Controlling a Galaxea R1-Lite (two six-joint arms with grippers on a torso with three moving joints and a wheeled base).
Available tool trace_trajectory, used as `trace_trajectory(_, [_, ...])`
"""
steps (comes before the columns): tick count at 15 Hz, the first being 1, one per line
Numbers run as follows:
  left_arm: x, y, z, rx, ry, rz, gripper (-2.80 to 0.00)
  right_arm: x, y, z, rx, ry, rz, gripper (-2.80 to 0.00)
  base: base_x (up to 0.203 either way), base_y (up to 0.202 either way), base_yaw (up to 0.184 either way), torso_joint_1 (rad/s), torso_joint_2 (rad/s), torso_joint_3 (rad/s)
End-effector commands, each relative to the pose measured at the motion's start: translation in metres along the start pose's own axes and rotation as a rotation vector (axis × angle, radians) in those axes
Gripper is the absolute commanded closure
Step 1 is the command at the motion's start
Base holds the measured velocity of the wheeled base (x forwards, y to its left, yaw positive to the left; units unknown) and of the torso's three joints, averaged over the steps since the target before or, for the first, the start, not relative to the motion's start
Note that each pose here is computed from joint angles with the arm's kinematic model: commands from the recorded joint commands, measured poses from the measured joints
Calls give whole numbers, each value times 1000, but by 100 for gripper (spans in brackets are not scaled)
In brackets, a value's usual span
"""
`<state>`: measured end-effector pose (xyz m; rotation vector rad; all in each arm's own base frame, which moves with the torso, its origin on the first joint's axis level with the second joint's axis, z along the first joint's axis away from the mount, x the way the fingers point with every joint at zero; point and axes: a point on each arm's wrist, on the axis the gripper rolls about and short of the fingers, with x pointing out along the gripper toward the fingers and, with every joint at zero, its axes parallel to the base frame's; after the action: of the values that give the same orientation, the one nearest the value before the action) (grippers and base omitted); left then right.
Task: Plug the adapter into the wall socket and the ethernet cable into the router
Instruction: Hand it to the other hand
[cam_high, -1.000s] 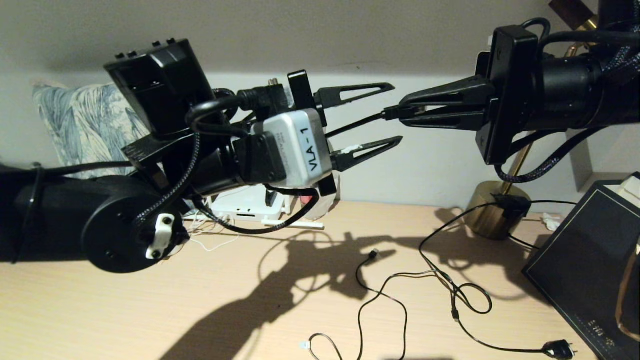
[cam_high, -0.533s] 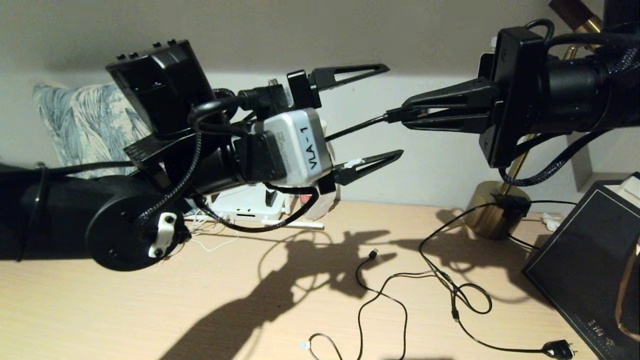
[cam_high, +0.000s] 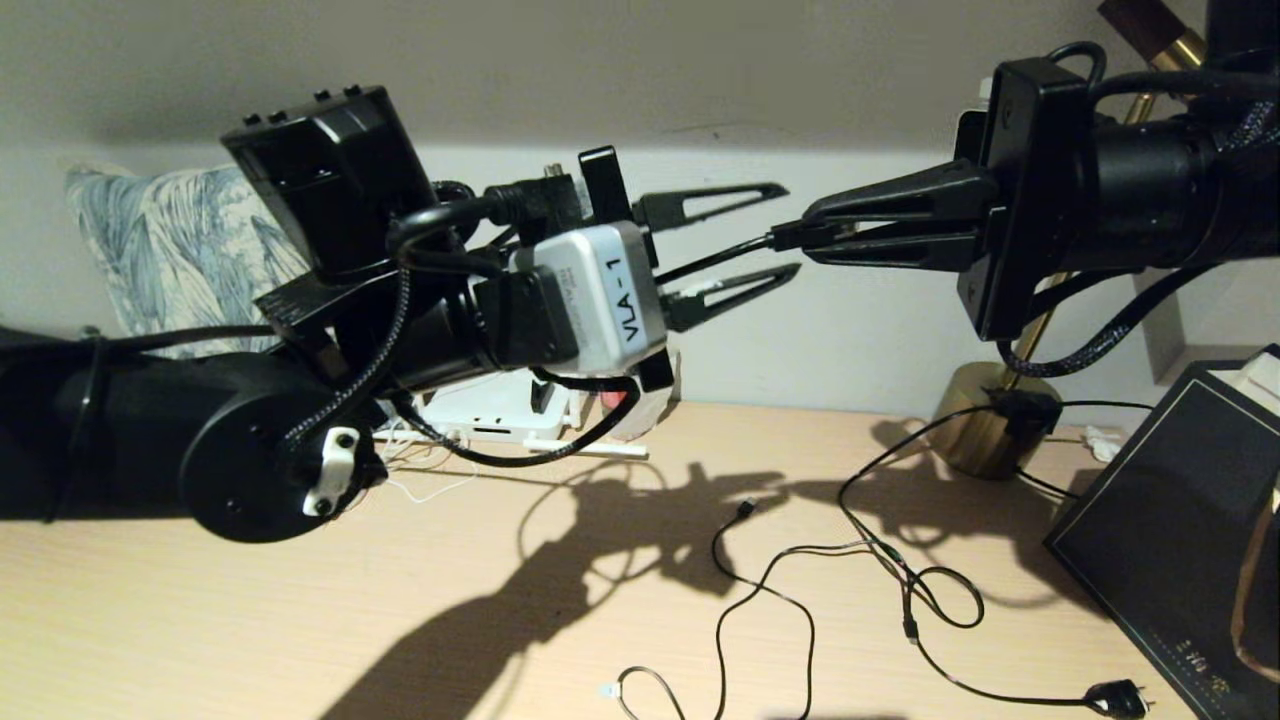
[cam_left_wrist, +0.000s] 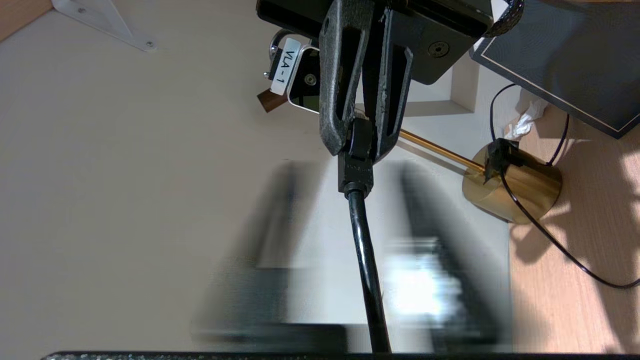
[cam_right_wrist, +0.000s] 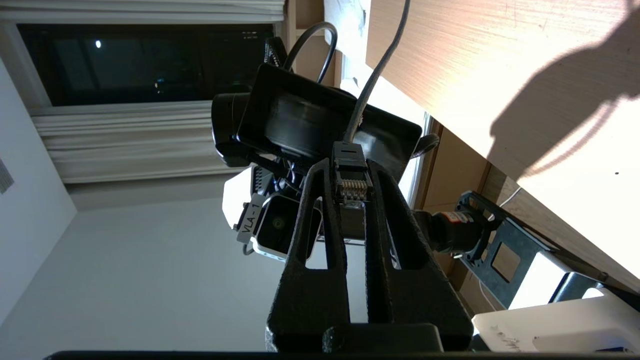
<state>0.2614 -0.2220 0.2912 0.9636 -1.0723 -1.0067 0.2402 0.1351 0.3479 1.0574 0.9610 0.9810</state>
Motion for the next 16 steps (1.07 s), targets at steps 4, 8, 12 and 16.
trace_trajectory(4, [1,-1,-1,7,-5,-1,0,1,-1,-1,9,13,1,0,0,0,0,0,0,0])
trace_trajectory(8, [1,-1,1,7,-9,-1,0,1,-2,-2,6,15,-3,0,0,0,0,0,0,0])
trace_trajectory(12, [-2,-4,3,-3,-4,-11,0,-1,-2,-3,-2,6,-6,-280,0,0,0,0,0,0])
trace_trajectory(16, [-40,3,-2,-105,95,-3,0,-27,0,-14,-33,-109,-27,-280,0,0,0,0,0,0])
